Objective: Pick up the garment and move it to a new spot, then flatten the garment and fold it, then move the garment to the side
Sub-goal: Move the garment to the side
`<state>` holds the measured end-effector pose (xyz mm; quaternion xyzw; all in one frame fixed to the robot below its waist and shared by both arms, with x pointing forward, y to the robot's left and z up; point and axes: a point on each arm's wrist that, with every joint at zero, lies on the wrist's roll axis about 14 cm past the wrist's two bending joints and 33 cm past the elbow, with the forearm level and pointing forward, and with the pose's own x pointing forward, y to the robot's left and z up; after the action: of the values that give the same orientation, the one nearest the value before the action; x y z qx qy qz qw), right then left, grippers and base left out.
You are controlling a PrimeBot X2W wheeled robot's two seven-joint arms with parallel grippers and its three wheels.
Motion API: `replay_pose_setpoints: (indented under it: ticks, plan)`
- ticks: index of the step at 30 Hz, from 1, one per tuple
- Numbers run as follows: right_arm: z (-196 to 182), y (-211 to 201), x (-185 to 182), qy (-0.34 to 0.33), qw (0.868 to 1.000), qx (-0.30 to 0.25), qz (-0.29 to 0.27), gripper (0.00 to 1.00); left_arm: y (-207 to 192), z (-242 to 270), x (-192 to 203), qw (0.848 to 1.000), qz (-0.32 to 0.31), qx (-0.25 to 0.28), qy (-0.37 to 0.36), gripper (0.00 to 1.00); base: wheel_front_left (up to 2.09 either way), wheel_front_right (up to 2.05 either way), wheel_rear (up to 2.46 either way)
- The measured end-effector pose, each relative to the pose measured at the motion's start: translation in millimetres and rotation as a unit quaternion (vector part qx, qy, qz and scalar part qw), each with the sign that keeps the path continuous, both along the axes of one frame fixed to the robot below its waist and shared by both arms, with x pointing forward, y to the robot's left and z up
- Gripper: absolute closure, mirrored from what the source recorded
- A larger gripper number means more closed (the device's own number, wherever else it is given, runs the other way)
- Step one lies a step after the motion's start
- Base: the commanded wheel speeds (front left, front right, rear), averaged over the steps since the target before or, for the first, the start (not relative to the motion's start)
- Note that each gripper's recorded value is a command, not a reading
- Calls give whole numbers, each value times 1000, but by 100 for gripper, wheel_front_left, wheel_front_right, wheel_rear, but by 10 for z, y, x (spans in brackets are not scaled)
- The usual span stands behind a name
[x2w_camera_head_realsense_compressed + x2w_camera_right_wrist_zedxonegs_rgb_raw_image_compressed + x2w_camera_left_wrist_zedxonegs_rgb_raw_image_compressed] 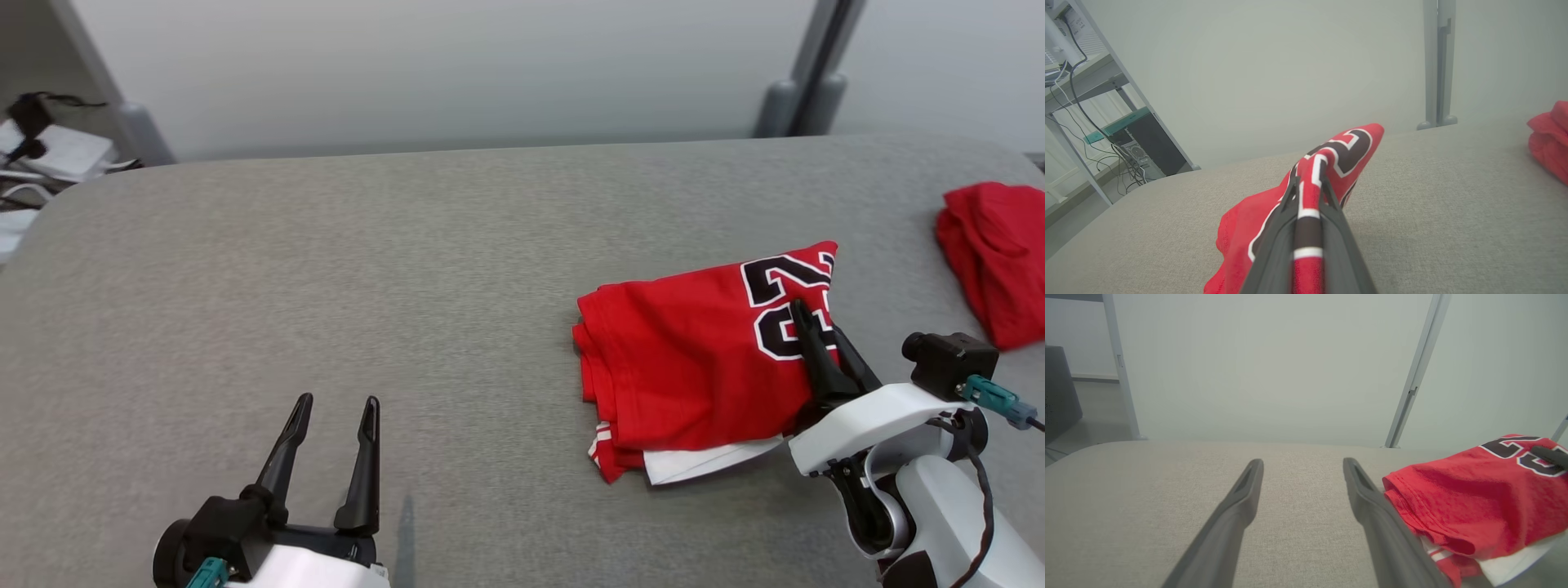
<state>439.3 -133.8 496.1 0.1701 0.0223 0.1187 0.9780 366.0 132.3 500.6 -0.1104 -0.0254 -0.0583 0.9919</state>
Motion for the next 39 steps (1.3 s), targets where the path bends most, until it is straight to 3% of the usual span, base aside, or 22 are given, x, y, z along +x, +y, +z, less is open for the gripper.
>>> replay_pose_setpoints:
  ticks: [17,39]
  plan:
    - [10,-817,-402,-1,993,2,-116,100,-856,23,327,991,-133,-3,-13,0,0,0,0]
    - [-10,-1377,-884,4,977,4,-211,100,-1580,-15,388,969,-245,4,-20,0,0,0,0]
